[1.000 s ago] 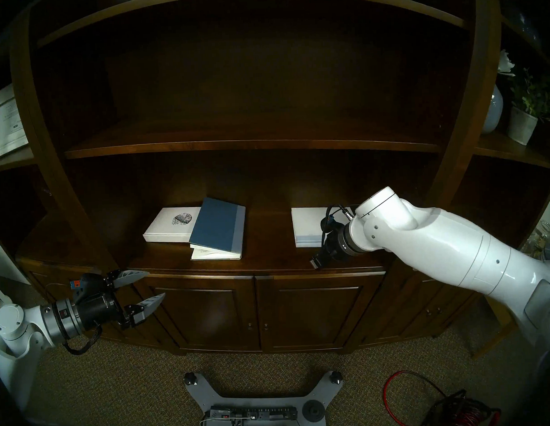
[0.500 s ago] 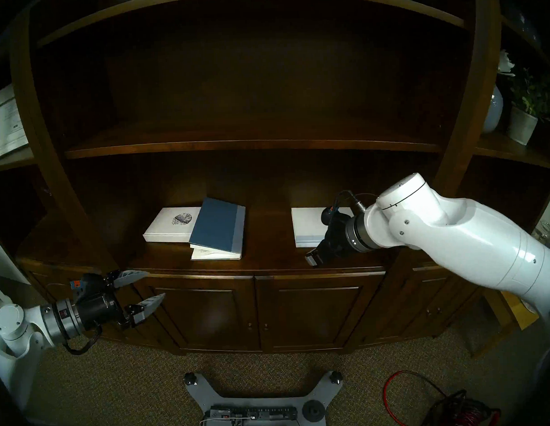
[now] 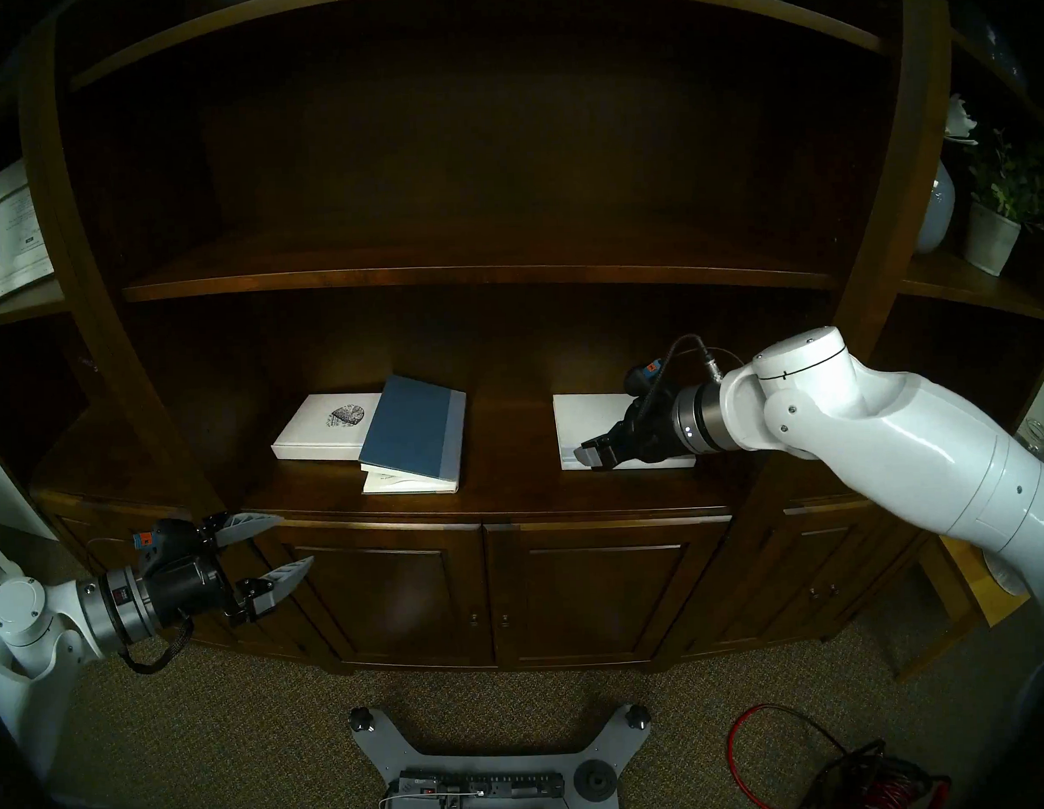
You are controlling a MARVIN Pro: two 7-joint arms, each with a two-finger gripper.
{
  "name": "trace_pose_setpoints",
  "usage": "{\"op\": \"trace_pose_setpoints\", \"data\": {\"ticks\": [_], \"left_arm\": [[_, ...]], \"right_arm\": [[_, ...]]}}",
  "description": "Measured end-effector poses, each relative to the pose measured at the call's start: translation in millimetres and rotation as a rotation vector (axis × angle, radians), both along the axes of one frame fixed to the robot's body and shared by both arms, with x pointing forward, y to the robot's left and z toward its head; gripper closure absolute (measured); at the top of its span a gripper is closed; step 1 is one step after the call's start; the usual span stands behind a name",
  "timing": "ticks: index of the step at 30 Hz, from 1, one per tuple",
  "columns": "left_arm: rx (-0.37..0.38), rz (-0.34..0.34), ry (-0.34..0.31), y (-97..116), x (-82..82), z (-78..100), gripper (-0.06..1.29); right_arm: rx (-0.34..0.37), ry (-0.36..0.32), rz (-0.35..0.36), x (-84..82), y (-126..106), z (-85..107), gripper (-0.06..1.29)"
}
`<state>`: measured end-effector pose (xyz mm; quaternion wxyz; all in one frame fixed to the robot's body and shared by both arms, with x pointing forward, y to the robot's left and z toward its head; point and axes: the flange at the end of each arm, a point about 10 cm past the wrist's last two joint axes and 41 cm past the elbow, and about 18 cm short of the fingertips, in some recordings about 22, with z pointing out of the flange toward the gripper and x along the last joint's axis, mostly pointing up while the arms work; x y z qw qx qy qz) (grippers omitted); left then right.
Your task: Close the books and align them horizontally on the shelf
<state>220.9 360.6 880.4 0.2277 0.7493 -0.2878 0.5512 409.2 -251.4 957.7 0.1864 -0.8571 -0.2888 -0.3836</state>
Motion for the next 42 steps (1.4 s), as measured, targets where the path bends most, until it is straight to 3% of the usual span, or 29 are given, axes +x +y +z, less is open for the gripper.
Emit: {"op": "trace_pose_setpoints", "data": {"ticks": [9,16,26,33,42], "left_arm": [[0.0,0.0,0.0,0.0,0.0,0.0,-0.03],[0.0,0.0,0.0,0.0,0.0,0.0,-0.03],[0.0,0.0,0.0,0.0,0.0,0.0,-0.03],[0.0,0.0,0.0,0.0,-0.1,0.0,-0.03],[0.0,0.0,0.0,0.0,-0.1,0.1,-0.03]], "right_arm": [[0.092,-0.017,0.081,15.7,16.9,-26.9,0.01],[0.116,-0.003,0.164,17.5,51.2,-48.3,0.01],[0.095,-0.083,0.237,16.5,89.9,-49.3,0.01],[0.068,-0.134,0.233,8.0,93.5,-44.2,0.01],[0.056,-0.134,0.194,-4.5,70.2,-47.3,0.01]]}}
